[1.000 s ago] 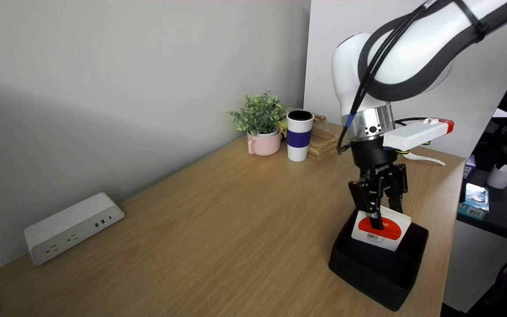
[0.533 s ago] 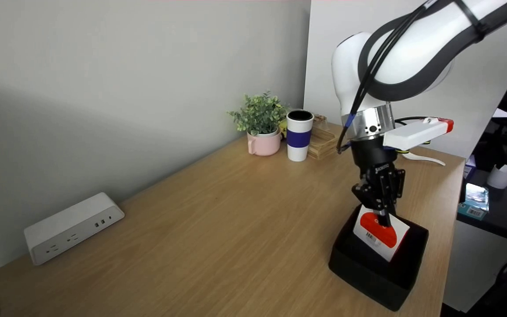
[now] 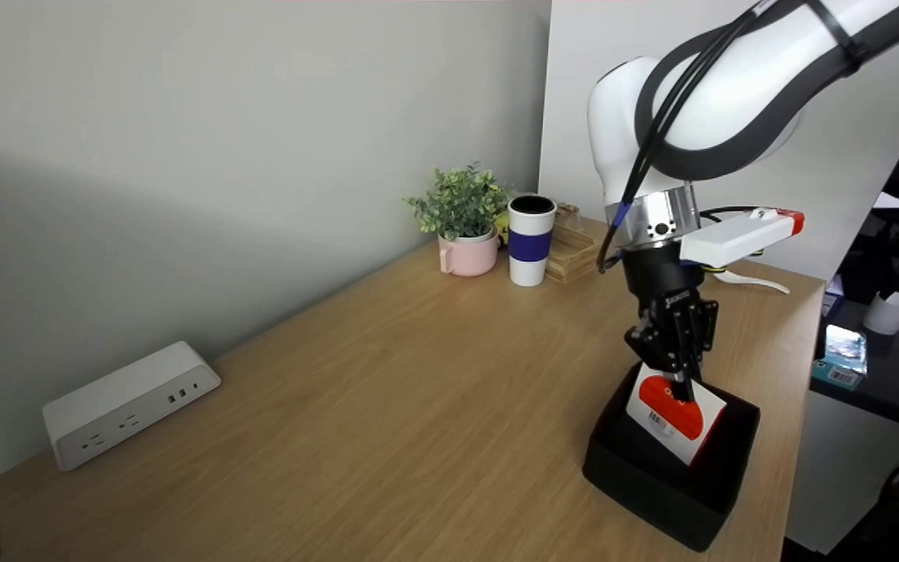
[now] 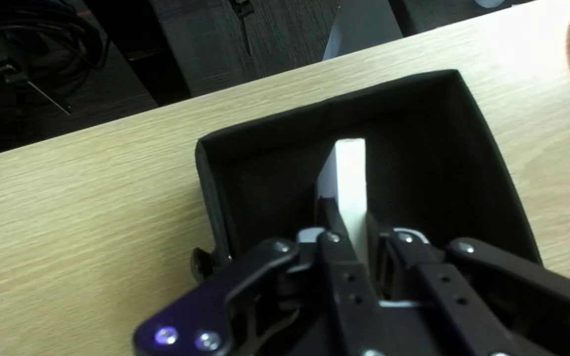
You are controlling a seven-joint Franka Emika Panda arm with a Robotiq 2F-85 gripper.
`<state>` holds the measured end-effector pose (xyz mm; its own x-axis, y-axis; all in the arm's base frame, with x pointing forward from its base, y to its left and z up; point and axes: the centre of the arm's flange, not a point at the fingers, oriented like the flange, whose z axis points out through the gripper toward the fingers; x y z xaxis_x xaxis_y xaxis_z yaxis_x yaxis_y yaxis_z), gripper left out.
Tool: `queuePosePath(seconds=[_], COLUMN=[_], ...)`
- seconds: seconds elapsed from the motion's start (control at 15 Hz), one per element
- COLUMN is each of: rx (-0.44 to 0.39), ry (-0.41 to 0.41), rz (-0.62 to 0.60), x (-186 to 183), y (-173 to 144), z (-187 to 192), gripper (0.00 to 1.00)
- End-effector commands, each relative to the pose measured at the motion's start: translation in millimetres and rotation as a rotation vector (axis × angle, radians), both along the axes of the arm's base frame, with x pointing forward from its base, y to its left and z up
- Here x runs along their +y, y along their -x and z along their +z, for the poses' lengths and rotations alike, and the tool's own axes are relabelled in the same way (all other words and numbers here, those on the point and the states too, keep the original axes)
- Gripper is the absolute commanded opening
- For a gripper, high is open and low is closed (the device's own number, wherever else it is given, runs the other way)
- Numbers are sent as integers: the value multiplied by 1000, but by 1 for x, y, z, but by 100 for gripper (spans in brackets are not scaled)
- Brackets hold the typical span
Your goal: Remove the book from the box and put it on the table, put it back in the box, then back on the table again.
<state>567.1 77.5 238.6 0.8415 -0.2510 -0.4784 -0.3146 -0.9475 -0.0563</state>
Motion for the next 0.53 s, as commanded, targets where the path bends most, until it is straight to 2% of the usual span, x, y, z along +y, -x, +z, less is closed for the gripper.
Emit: queuePosePath(seconds=[0.0,0.27,0.47], rx=[-26,-61,-101], ry=[16,72,143], rz=[30,66,65], x=[6,18,29], y=[8,21,36], z=[9,34,61], gripper=[3,3,3])
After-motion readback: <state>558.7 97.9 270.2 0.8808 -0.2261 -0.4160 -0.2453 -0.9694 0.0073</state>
